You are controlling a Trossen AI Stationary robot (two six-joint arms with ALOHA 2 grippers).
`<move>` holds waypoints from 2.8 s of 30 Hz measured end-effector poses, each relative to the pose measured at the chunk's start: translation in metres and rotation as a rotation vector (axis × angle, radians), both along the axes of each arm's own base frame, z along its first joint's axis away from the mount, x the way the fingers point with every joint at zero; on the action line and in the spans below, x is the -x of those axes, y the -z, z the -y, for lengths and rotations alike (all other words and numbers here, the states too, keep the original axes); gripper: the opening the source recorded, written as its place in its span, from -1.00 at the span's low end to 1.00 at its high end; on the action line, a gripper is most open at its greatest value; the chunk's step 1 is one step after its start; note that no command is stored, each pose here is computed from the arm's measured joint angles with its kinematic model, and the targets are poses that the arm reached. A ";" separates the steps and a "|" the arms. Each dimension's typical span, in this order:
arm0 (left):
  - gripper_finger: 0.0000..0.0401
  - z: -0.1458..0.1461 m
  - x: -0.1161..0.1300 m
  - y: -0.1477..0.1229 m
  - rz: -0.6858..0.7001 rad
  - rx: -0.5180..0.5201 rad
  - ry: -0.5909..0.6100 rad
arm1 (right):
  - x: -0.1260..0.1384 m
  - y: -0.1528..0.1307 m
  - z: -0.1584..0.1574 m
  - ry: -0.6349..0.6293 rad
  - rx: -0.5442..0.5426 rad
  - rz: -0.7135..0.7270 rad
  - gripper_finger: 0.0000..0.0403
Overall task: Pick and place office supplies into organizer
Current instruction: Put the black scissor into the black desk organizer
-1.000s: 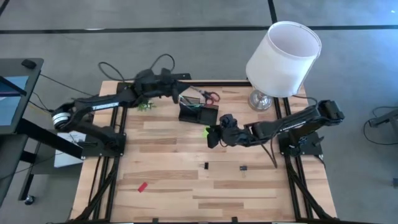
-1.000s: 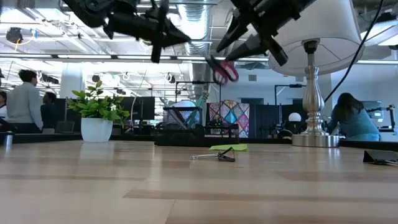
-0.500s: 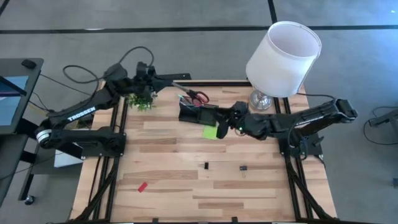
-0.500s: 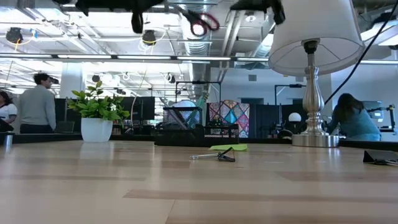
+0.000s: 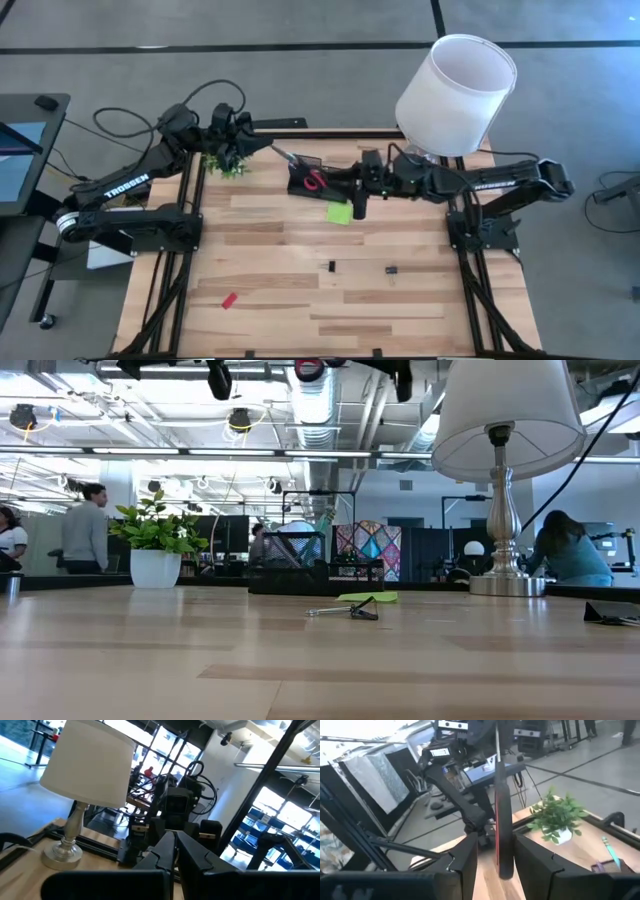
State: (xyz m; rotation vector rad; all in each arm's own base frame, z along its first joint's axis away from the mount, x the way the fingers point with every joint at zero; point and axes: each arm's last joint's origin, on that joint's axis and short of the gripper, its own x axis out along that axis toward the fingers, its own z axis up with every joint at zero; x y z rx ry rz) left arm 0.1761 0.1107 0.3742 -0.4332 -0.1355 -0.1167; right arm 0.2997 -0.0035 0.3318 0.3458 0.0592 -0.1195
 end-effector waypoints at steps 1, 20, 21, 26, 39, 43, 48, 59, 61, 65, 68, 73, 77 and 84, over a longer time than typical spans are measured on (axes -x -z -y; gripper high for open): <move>-1.00 0.000 0.000 0.000 0.000 0.001 0.000 | -0.001 0.000 0.001 0.000 0.000 0.008 -0.41; -1.00 0.000 0.001 -0.004 0.039 -0.008 -0.023 | -0.016 0.019 0.013 0.040 -0.046 -0.040 -0.41; -1.00 0.000 0.001 -0.004 0.035 -0.005 -0.024 | -0.016 0.020 0.013 0.042 -0.045 -0.043 -0.41; -1.00 0.001 -0.001 -0.003 0.032 -0.006 -0.024 | -0.021 0.019 0.015 0.066 -0.037 0.010 -0.41; -1.00 -0.001 -0.002 0.005 -0.047 0.035 -0.055 | -0.023 0.018 0.016 0.110 0.025 0.023 -0.88; -0.99 -0.001 -0.002 0.009 -0.075 0.014 -0.064 | -0.023 0.020 0.014 0.113 -0.019 0.009 -0.87; -0.93 -0.001 -0.003 0.013 -0.106 -0.003 -0.059 | -0.022 0.025 0.004 0.119 -0.063 -0.043 -0.87; -0.67 -0.009 0.001 0.022 -0.181 -0.014 -0.163 | -0.013 0.028 -0.019 0.232 -0.069 -0.119 -0.87; -0.61 -0.010 0.004 0.021 -0.177 -0.015 -0.178 | -0.006 0.028 -0.024 0.267 -0.079 -0.150 -0.87; -0.52 -0.011 0.014 0.014 -0.150 -0.031 -0.218 | 0.008 0.025 -0.034 0.309 -0.134 -0.188 -0.87; -0.48 -0.012 0.021 0.011 -0.136 -0.039 -0.250 | 0.017 0.025 -0.039 0.307 -0.217 -0.220 -0.87; -0.46 -0.013 0.025 0.009 -0.129 -0.041 -0.268 | 0.033 0.032 -0.037 0.312 -0.358 -0.350 -0.87; -0.46 -0.013 0.025 0.009 -0.129 -0.039 -0.268 | 0.039 0.018 -0.029 0.322 -0.411 -0.471 -0.87; -0.46 -0.014 0.025 0.009 -0.129 -0.036 -0.294 | 0.035 -0.042 -0.001 0.279 -0.423 -0.625 -0.87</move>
